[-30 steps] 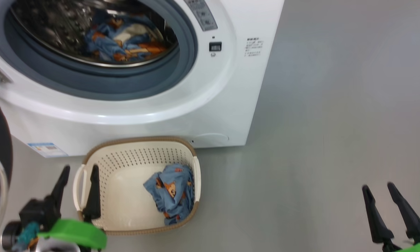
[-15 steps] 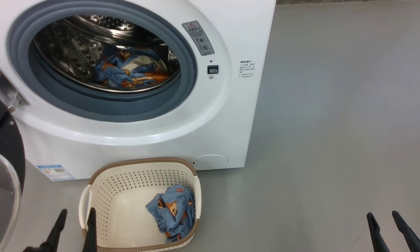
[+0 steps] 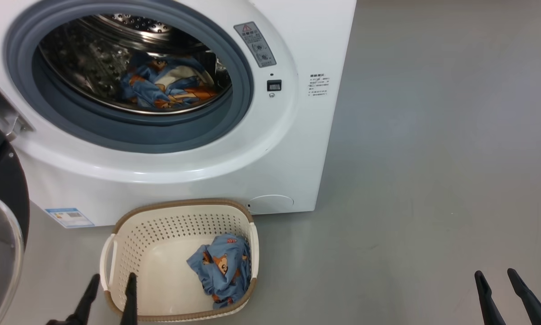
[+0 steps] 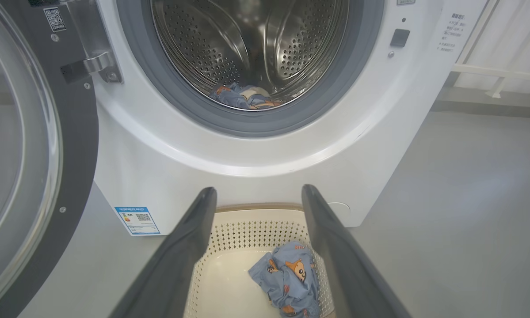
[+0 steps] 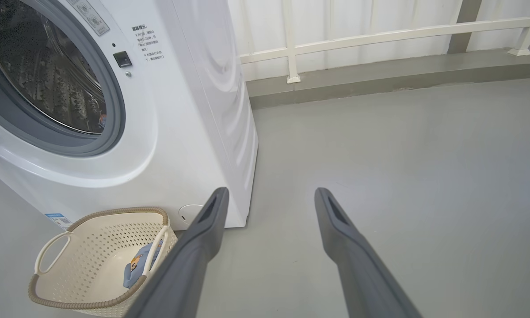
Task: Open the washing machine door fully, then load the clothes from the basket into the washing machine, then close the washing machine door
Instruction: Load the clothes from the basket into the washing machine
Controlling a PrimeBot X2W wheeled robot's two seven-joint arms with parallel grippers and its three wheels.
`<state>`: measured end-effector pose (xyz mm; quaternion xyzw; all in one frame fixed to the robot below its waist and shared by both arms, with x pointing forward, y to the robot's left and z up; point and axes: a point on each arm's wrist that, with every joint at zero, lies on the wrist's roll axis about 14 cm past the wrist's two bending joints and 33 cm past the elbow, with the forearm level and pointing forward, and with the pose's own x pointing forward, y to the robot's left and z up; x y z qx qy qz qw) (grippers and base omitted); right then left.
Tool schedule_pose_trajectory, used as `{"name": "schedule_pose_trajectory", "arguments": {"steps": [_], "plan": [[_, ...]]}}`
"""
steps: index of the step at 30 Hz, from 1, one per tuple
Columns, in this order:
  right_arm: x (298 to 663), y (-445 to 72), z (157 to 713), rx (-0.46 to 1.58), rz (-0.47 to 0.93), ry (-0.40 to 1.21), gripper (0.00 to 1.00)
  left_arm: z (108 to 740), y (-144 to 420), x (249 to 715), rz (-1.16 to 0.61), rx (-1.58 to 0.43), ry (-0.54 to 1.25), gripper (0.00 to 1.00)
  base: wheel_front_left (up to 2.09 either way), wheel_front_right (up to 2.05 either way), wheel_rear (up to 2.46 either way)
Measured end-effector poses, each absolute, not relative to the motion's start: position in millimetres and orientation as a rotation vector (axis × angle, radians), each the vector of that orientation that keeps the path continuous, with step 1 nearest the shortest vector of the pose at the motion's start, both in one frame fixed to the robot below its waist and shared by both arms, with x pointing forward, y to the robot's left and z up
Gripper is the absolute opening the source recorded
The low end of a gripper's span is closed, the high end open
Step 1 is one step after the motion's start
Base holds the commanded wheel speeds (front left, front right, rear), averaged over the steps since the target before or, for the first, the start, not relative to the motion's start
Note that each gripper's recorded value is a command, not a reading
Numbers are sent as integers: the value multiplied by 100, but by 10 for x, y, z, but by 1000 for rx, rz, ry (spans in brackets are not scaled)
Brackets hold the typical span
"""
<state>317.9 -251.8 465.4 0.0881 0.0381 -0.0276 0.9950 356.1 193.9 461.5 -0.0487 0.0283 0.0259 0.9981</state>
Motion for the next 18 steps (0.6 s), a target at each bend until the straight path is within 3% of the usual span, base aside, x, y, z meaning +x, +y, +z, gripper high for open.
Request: {"name": "schedule_pose_trajectory", "arguments": {"steps": [7, 18], "plan": [[3256, -2490, 4626, 185, -55, 83, 100, 4261, 1684, 3572, -15, -139, 172, 100, 0, 0, 0], [3764, -2325, 4627, 207, -12, 56, 100, 3763, 1241, 4037, -141, -162, 317, 100, 0, 0, 0]]}}
